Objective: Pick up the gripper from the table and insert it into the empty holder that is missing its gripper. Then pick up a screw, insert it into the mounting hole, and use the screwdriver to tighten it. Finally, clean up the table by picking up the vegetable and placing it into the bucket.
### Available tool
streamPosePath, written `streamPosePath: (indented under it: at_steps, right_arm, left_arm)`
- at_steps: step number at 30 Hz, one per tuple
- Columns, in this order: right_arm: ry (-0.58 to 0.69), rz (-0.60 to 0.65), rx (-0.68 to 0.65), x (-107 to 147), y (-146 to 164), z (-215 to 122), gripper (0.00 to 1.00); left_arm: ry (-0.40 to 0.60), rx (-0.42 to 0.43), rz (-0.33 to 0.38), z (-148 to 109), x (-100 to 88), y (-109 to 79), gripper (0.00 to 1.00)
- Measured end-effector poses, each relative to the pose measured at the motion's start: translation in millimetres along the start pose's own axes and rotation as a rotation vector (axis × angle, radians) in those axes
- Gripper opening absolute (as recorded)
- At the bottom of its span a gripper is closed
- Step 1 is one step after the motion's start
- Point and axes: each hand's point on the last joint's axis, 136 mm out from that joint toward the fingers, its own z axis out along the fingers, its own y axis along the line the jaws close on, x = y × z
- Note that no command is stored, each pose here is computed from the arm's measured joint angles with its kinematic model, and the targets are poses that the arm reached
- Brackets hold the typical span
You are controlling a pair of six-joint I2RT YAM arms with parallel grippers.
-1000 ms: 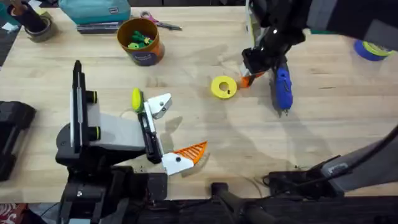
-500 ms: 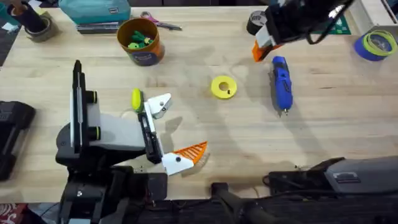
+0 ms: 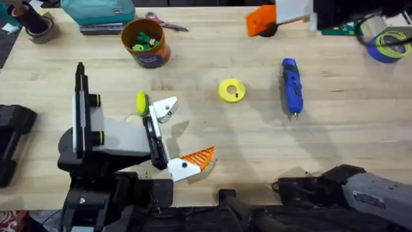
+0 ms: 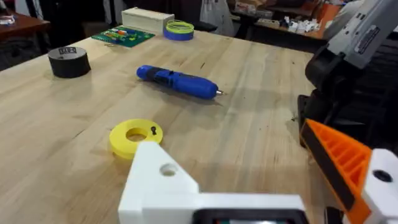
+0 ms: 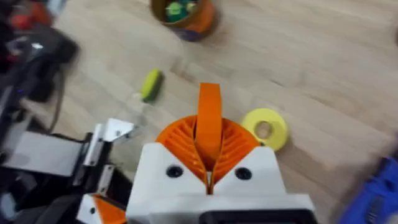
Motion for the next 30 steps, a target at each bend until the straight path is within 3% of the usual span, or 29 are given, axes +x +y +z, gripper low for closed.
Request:
streamPosePath:
  at_steps: [9, 15, 30]
  right_arm:
    - [-0.081, 0.081, -0.3, 23, 29, 38, 0.01]
    - [-0.194, 0.113, -0.531, 24, 48, 56, 0.009]
    - [-0.262, 0.261, -0.895, 46, 56, 37, 0.009]
  left_arm:
    - [0.0, 0.0, 0.0, 0, 0.0, 0.0, 0.985]
    - [0.0, 0.0, 0.0, 0, 0.0, 0.0, 0.985]
    - [0.0, 0.0, 0.0, 0, 0.1, -0.1, 0.986]
